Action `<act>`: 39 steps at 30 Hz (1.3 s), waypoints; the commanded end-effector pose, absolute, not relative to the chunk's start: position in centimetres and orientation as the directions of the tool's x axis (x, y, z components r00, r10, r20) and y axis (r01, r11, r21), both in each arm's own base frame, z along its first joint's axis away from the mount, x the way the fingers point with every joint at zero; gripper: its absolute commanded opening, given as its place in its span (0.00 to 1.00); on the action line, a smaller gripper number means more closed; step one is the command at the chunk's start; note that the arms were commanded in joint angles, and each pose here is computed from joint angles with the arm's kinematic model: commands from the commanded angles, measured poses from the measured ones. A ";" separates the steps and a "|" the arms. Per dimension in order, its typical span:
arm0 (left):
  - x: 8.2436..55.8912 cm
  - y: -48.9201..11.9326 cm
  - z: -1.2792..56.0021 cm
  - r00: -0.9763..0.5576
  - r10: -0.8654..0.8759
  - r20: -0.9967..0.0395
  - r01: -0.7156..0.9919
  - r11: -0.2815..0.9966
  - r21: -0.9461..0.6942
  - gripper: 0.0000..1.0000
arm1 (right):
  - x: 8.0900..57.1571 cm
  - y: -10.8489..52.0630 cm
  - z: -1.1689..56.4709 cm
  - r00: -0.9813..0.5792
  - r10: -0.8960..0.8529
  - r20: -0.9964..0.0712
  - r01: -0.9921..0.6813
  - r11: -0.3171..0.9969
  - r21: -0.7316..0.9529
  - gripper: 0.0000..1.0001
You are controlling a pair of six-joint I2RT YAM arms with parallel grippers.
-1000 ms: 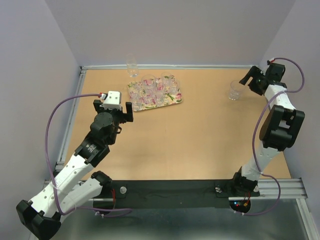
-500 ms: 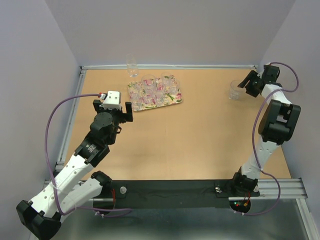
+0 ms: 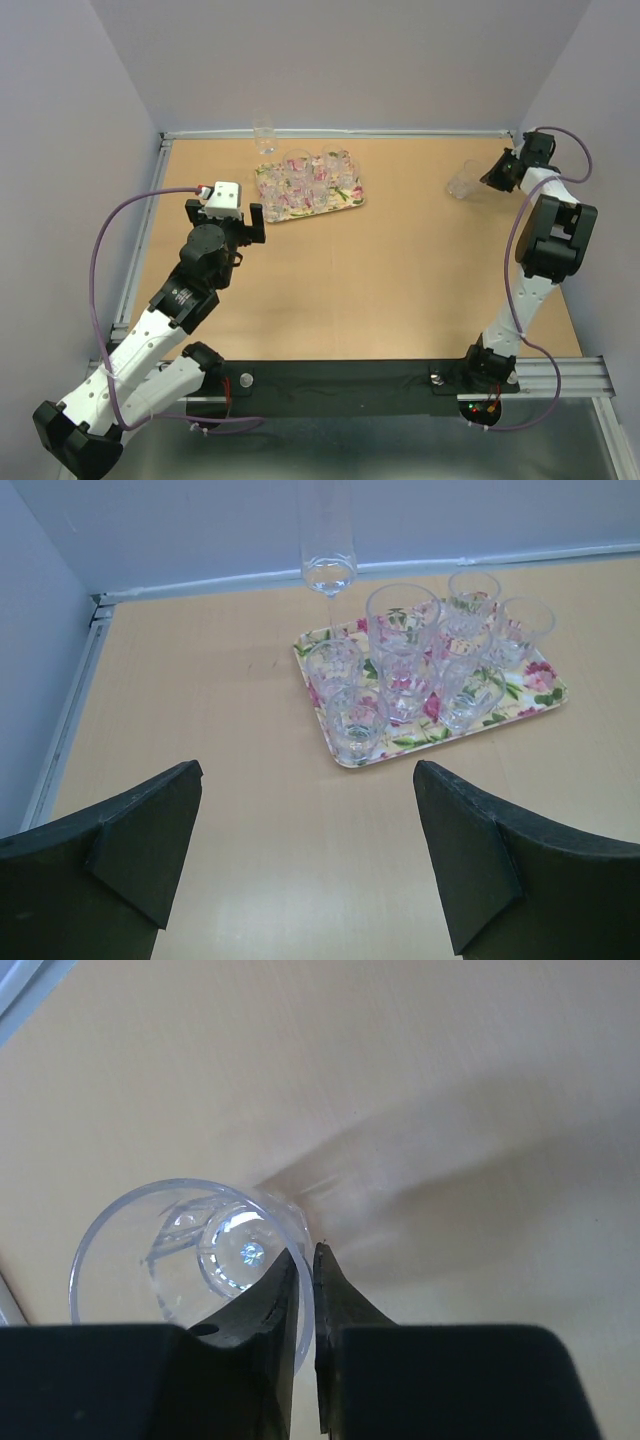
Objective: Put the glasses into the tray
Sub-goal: Grab a glass with a robot arm, then place the glass into the tray
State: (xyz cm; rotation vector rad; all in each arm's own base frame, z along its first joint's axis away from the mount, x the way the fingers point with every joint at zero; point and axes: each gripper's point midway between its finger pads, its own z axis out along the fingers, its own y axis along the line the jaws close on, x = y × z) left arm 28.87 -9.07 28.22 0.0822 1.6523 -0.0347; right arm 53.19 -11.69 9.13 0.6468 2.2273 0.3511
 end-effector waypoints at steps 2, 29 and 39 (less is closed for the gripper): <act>29.2 -8.8 29.1 -0.036 0.005 -0.999 0.053 0.999 0.003 0.99 | 54.7 -12.0 12.3 -0.536 0.495 -0.683 0.250 0.867 0.432 0.07; 29.0 -8.6 29.4 -0.026 -0.002 -1.000 0.055 0.998 -0.004 0.99 | 49.3 3.8 21.9 -0.487 0.050 -0.872 -0.522 0.784 0.336 0.00; 29.0 -8.6 29.2 -0.030 0.002 -1.000 0.053 0.999 0.000 0.99 | 48.2 8.9 23.1 -0.432 -0.063 -0.900 -0.614 0.751 0.242 0.00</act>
